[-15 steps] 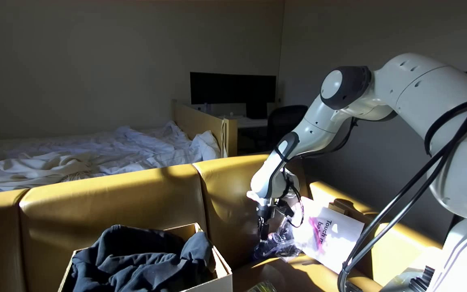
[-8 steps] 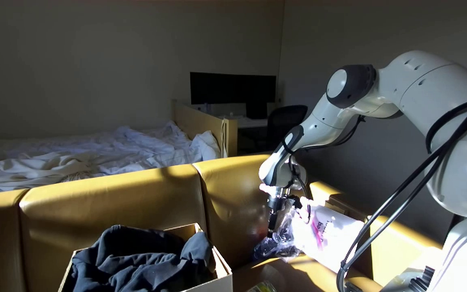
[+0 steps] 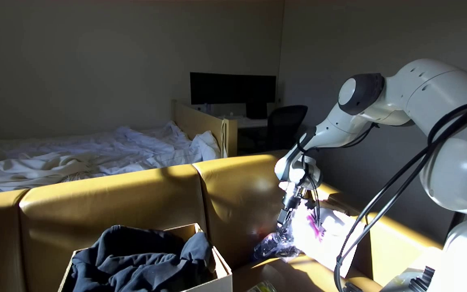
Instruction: Pick up the water bottle and put it into the box
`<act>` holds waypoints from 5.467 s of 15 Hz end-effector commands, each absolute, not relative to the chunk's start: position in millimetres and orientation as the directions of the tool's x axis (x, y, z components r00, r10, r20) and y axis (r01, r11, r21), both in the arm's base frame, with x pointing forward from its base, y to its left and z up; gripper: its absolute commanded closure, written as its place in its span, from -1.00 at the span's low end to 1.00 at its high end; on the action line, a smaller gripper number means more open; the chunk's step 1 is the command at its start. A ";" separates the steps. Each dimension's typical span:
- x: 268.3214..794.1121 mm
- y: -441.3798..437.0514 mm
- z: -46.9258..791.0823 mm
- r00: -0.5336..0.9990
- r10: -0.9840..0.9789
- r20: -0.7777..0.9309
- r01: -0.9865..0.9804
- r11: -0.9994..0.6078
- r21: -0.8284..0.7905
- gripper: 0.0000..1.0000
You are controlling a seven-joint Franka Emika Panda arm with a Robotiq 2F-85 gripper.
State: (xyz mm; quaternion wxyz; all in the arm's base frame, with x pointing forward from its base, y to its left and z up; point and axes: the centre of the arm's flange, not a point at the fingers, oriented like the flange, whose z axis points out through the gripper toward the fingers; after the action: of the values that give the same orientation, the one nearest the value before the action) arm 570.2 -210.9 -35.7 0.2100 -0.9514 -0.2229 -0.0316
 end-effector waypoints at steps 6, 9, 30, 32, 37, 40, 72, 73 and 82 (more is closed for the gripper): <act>520.2 -202.4 -99.1 0.901 0.217 0.375 0.420 -0.647 -0.636 -1.00; 515.8 -183.8 -115.9 0.882 0.191 0.431 0.443 -0.646 -0.622 -1.00; 494.0 -28.1 -129.2 0.716 0.504 0.483 0.692 -0.599 -0.402 -1.00; 494.9 -43.1 -122.4 0.722 0.513 0.465 0.679 -0.655 -0.331 -1.00; 486.1 -97.2 -118.7 0.745 0.509 0.431 0.598 -0.796 -0.094 -1.00; 464.2 -127.8 -151.2 0.680 0.632 0.372 0.673 -0.739 0.023 -1.00; 581.1 -52.1 -194.8 0.280 0.952 0.126 0.904 -0.306 0.298 -1.00; 581.7 -54.8 -192.4 0.286 0.950 0.128 0.903 -0.312 0.297 -1.00; 585.7 -58.2 -172.2 0.328 0.935 0.137 0.919 -0.350 0.182 0.02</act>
State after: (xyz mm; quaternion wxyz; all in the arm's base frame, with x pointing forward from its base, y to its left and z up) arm 568.0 -47.7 -159.7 -0.0651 -0.8070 -0.5749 -0.1183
